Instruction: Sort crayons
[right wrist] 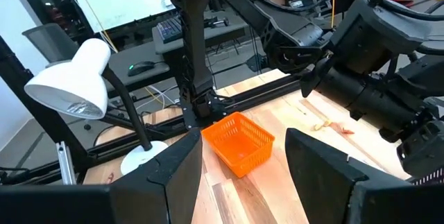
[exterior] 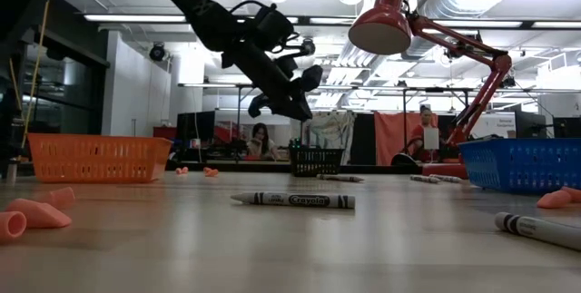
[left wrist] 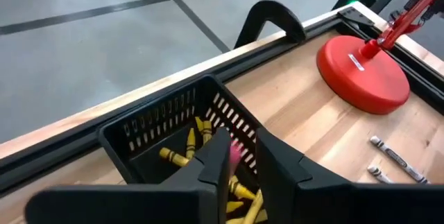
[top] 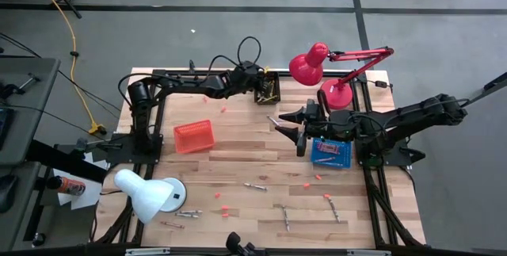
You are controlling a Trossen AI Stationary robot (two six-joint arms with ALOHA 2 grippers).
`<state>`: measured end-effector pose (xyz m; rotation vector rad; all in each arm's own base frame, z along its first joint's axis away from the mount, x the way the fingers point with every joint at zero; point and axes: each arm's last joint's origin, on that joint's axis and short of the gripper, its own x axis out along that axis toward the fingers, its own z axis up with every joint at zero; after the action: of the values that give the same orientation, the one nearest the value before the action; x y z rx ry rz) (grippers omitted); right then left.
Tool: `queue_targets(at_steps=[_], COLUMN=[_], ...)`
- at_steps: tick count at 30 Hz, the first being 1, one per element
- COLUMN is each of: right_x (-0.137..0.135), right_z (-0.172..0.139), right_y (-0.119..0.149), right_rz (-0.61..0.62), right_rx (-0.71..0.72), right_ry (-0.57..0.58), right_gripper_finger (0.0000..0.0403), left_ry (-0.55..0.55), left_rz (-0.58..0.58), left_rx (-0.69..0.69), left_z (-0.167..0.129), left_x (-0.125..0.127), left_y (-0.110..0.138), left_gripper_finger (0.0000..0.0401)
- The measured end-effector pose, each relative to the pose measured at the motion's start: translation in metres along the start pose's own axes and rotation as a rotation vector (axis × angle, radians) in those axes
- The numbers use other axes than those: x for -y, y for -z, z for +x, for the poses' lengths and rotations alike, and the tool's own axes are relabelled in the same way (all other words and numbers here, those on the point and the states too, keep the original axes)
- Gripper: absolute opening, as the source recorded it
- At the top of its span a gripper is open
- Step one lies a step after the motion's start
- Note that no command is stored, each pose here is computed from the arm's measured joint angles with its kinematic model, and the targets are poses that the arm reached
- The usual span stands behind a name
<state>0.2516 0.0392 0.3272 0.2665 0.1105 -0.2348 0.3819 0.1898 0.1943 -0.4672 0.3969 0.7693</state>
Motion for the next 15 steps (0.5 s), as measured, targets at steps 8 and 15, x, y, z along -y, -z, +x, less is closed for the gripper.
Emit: queue_targets(at_steps=[8,15], right_x=[0.0,0.001], right_z=[0.0,0.0], right_y=[0.0,0.0], right_rz=[-0.004,-0.008], right_rx=[0.0,0.001], right_ry=[0.0,0.003], right_gripper_finger=[0.0199,0.0199], left_ry=[0.04,-0.006], left_rz=[0.049,0.032], left_rx=[0.008,-0.043], left_z=[-0.011,-0.009], left_x=[0.002,-0.009], left_y=[-0.01,-0.009], left_gripper_finger=[0.001,0.0003])
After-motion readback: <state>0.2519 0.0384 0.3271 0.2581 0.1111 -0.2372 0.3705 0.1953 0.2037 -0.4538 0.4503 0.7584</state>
